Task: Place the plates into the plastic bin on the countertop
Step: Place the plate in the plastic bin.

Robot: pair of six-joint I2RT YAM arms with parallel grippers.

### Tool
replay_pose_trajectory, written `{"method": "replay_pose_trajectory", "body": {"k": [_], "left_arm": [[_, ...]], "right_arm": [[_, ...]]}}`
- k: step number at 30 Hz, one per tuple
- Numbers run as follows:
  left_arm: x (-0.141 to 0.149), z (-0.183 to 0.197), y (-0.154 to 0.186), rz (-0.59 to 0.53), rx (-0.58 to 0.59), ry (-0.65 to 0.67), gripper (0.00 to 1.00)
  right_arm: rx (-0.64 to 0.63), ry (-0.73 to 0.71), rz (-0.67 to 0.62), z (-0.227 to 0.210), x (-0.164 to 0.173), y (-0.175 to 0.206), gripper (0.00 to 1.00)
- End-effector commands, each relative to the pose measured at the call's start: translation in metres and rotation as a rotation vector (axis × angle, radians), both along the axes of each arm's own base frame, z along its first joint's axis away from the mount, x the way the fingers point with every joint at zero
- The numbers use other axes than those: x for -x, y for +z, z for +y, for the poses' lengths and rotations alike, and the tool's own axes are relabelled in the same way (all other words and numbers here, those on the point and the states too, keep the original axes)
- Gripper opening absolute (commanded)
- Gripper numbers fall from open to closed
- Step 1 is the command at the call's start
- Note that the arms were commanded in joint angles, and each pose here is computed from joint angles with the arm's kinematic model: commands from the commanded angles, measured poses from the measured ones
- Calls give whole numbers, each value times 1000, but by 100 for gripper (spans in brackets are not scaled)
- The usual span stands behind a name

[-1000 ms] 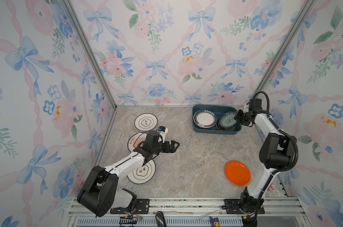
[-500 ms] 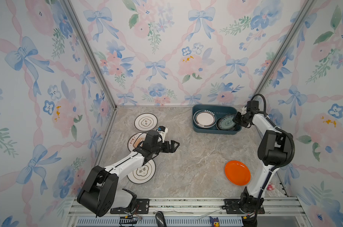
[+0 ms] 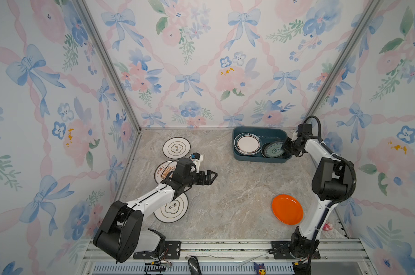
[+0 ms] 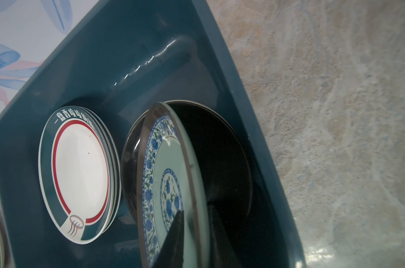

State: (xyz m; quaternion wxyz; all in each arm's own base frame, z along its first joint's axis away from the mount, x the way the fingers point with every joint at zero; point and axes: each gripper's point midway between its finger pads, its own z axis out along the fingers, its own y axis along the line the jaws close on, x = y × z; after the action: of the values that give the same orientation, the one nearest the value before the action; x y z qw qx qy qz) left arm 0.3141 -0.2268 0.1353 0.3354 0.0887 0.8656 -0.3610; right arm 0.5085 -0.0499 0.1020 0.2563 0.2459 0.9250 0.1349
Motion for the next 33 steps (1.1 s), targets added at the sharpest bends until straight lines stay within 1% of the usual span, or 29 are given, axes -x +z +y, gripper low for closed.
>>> {"method": "replay_pose_trajectory", "body": {"k": [1, 3, 6, 8, 14, 24, 33], "left_arm": [[1, 0, -5, -10, -6, -20, 98], [2, 0, -4, -10, -5, -20, 98], [2, 0, -3, -12, -4, -19, 98], [2, 0, -4, -11, -5, -19, 98], [2, 0, -4, -10, -5, -20, 98], [3, 1, -5, -8, -5, -19, 98], [2, 4, -6, -11, -17, -6, 98]], "right_arm": [[7, -9, 25, -2, 3, -11, 17], [10, -12, 29, -2, 5, -12, 20], [20, -14, 43, -4, 8, -15, 28], [25, -17, 52, -4, 10, -17, 31], [45, -26, 69, -8, 16, -21, 37], [95, -39, 85, -15, 25, -16, 42], [158, -54, 63, -24, 36, 9, 43]]}}
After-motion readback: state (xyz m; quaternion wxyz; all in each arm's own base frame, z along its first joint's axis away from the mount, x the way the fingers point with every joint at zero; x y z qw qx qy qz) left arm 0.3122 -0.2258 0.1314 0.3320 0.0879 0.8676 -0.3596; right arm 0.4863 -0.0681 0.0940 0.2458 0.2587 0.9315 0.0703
